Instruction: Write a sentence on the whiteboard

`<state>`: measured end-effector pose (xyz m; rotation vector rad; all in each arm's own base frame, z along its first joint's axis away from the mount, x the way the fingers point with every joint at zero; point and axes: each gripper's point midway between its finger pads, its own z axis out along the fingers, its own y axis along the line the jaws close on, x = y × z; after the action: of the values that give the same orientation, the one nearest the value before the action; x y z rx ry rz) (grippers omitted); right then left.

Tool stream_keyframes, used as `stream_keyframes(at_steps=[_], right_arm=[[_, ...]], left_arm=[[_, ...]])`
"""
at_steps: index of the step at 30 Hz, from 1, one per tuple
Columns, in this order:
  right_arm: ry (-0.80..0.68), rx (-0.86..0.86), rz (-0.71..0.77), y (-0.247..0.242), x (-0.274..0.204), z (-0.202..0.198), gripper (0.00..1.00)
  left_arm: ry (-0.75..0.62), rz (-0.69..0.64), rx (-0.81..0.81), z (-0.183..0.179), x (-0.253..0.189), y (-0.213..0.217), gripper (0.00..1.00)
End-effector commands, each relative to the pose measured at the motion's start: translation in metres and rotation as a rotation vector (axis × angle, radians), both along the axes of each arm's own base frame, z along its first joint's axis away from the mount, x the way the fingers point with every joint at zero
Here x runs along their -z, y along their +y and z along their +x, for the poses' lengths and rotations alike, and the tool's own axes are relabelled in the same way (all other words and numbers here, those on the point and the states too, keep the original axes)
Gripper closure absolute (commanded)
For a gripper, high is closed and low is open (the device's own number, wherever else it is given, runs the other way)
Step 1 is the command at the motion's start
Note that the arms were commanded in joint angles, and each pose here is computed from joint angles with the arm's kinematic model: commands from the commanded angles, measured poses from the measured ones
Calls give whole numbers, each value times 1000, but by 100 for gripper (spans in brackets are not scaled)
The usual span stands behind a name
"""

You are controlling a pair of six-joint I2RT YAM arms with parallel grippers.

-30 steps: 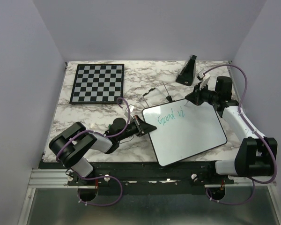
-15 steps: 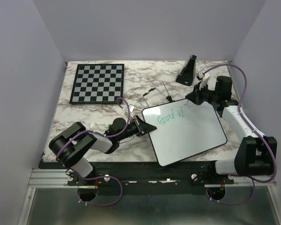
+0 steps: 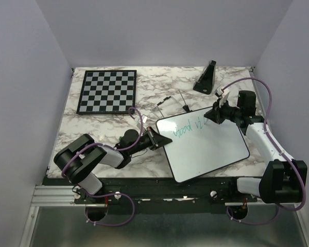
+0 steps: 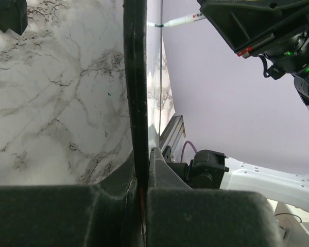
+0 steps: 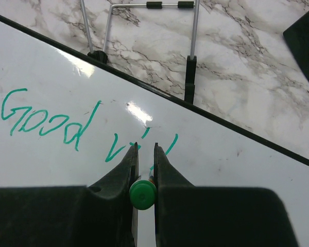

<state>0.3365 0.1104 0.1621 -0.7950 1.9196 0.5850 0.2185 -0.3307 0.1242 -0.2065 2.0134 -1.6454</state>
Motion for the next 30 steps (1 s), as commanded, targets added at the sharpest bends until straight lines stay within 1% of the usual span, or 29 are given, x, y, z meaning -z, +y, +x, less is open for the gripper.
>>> stream_keyframes(at_steps=[1, 12, 18, 23, 30], right_arm=[[68, -32, -1, 1, 15, -19, 99], [9, 31, 43, 1, -10, 13, 100], [3, 36, 64, 3, -15, 21, 100], [31, 8, 86, 8, -10, 17, 99], [60, -49, 76, 11, -3, -4, 99]], left_arm=[[-108, 2, 62, -10, -9, -4, 100], [-108, 2, 62, -10, -9, -4, 100], [-108, 2, 64, -9, -9, -5, 100], [-107, 1, 64, -10, -9, -5, 100], [-107, 2, 61, -9, -9, -5, 100]])
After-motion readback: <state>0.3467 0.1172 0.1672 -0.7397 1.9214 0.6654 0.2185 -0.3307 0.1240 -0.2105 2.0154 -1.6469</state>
